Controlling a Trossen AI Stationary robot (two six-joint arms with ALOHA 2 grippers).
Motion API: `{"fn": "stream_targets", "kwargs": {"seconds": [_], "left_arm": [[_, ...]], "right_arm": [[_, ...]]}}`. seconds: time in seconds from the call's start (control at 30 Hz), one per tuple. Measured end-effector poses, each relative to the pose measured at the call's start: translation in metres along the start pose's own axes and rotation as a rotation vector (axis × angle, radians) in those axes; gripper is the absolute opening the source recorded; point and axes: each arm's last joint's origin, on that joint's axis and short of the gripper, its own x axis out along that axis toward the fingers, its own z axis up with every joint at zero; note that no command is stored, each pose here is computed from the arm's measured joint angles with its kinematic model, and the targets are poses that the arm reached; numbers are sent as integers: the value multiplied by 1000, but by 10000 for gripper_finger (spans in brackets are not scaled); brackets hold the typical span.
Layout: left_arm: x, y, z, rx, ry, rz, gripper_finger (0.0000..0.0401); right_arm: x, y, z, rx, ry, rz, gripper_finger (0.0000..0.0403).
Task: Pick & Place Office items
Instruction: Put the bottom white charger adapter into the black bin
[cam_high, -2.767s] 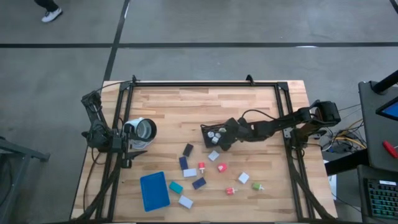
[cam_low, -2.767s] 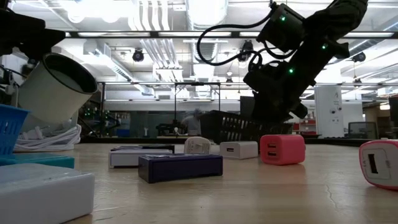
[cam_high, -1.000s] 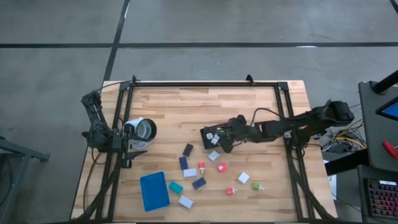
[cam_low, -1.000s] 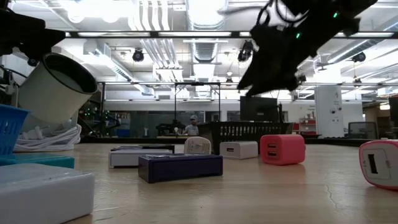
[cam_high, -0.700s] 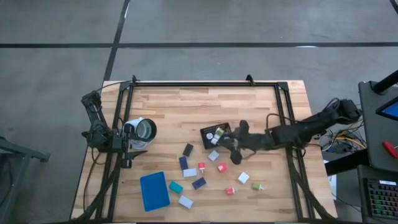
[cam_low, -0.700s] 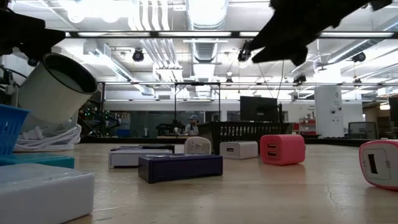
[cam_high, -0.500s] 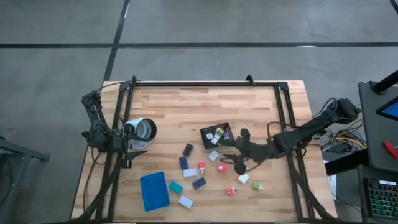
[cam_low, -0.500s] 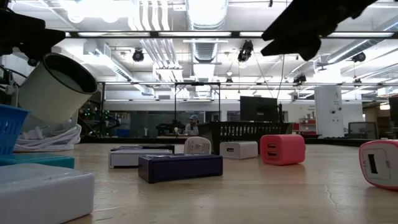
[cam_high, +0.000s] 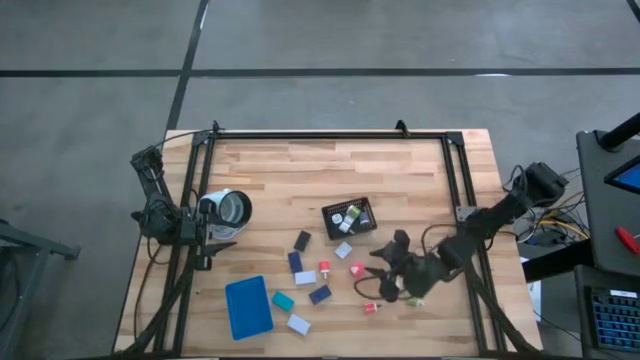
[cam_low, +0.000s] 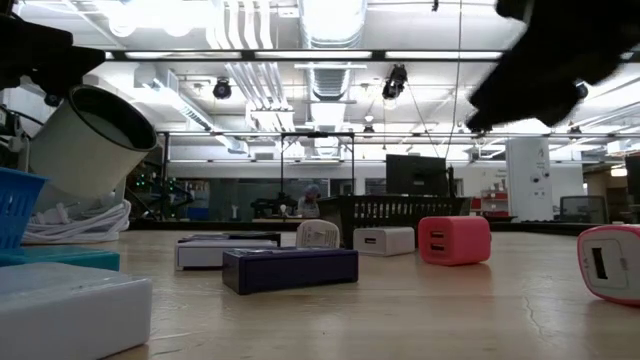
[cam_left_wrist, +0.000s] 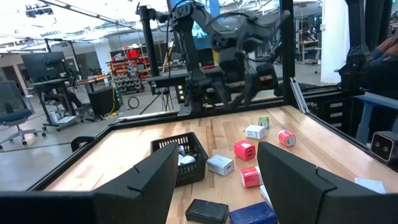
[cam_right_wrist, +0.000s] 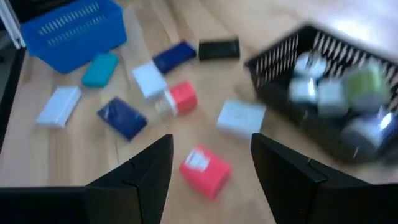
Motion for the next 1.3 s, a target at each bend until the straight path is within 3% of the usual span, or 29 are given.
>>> {"fn": "stream_targets", "kwargs": {"seconds": [0.23, 0.57, 0.77, 1.0, 1.2, 1.3], "left_arm": [[0, 0, 0, 0, 0, 0, 225], [0, 0, 0, 0, 0, 0, 225], [0, 0, 0, 0, 0, 0, 225], [0, 0, 0, 0, 0, -1, 225], [0, 0, 0, 0, 0, 0, 225], [0, 0, 0, 0, 0, -1, 225]], "right_arm": [[-4, 17, -40, 63, -6, -32, 215], [-27, 41, -55, 3, 8, -40, 215], [-34, 53, -55, 1, 67, -132, 215], [-30, 70, -59, 108, 215, -282, 215], [-25, 78, -66, 126, 237, -420, 215], [-24, 80, -67, 124, 237, -434, 215]]}}
